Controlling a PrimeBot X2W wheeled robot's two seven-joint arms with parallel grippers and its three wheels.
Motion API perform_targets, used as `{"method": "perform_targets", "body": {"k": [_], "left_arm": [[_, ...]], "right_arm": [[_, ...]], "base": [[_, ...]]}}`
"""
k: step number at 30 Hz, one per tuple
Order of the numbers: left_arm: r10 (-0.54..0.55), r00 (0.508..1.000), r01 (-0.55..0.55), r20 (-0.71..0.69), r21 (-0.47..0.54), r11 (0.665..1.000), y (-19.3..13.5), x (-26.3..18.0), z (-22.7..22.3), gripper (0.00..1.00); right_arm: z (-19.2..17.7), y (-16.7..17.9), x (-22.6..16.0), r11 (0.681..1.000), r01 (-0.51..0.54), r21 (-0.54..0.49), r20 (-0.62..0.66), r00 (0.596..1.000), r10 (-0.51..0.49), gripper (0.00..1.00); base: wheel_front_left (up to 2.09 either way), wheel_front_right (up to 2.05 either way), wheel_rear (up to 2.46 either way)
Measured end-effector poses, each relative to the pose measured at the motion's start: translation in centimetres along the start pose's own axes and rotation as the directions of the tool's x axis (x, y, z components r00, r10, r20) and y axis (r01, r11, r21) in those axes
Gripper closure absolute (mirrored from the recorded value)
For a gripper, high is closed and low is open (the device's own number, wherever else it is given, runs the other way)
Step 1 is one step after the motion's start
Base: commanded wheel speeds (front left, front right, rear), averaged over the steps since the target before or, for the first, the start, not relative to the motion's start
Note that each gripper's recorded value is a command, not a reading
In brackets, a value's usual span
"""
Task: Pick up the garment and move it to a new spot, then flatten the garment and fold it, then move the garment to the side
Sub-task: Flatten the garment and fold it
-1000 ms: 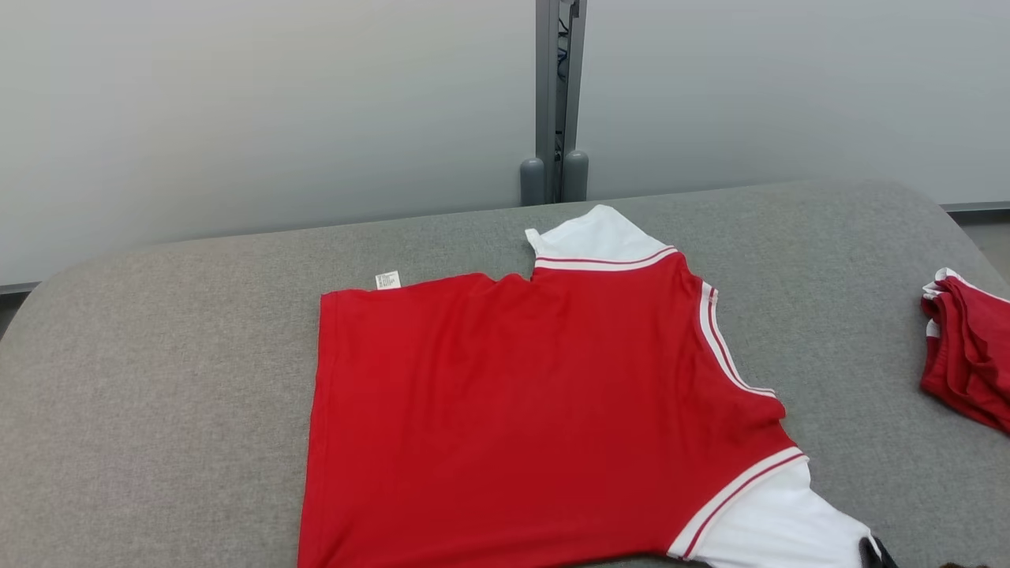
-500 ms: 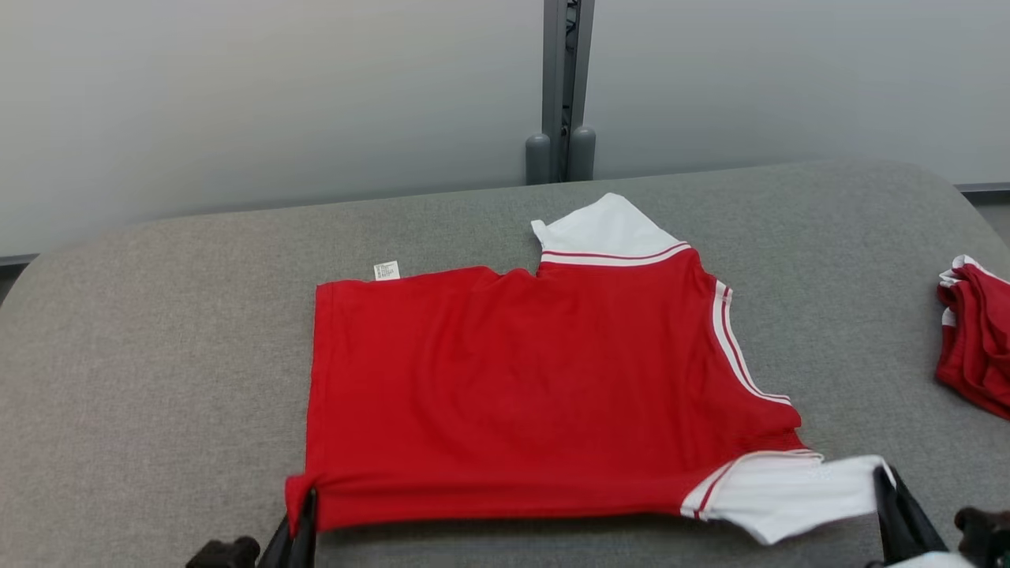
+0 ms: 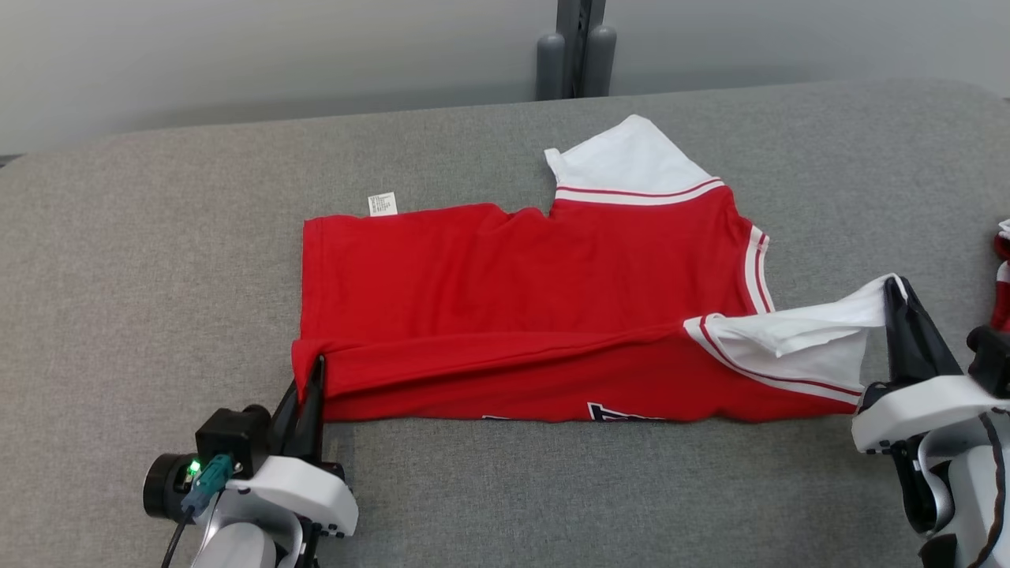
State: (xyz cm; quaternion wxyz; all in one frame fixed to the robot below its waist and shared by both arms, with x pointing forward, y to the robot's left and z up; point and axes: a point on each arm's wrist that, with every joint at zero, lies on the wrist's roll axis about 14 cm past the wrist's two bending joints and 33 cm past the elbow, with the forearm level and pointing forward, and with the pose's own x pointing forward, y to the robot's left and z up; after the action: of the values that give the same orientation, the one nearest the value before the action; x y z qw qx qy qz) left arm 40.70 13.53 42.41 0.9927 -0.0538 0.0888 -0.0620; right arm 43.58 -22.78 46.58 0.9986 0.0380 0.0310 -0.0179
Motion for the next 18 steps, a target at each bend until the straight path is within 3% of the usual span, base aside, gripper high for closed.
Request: {"method": "perform_targets", "body": {"k": [16,17,18], "left_arm": [[0.005,0.996,-0.003,-0.088,0.021,1.0,0.3,4.0,-2.6,1.0],[0.009,0.996,-0.007,-0.089,0.02,1.0,0.3,4.1,-2.7,0.76],[0.01,0.996,-0.009,-0.086,0.015,1.0,0.4,4.1,-2.6,0.4]], "right_arm": [[-3.7,1.5,4.6,0.998,-0.047,-0.046,-0.106,0.993,0.042,1.0],[-3.9,1.6,4.7,0.998,-0.047,-0.044,-0.111,0.993,0.042,1.0],[-4.1,1.6,4.7,0.998,-0.044,-0.038,-0.116,0.992,0.039,0.74]], "base": [[0.0,0.0,0.0],[0.0,0.0,0.0],[0.0,0.0,0.0]]}}
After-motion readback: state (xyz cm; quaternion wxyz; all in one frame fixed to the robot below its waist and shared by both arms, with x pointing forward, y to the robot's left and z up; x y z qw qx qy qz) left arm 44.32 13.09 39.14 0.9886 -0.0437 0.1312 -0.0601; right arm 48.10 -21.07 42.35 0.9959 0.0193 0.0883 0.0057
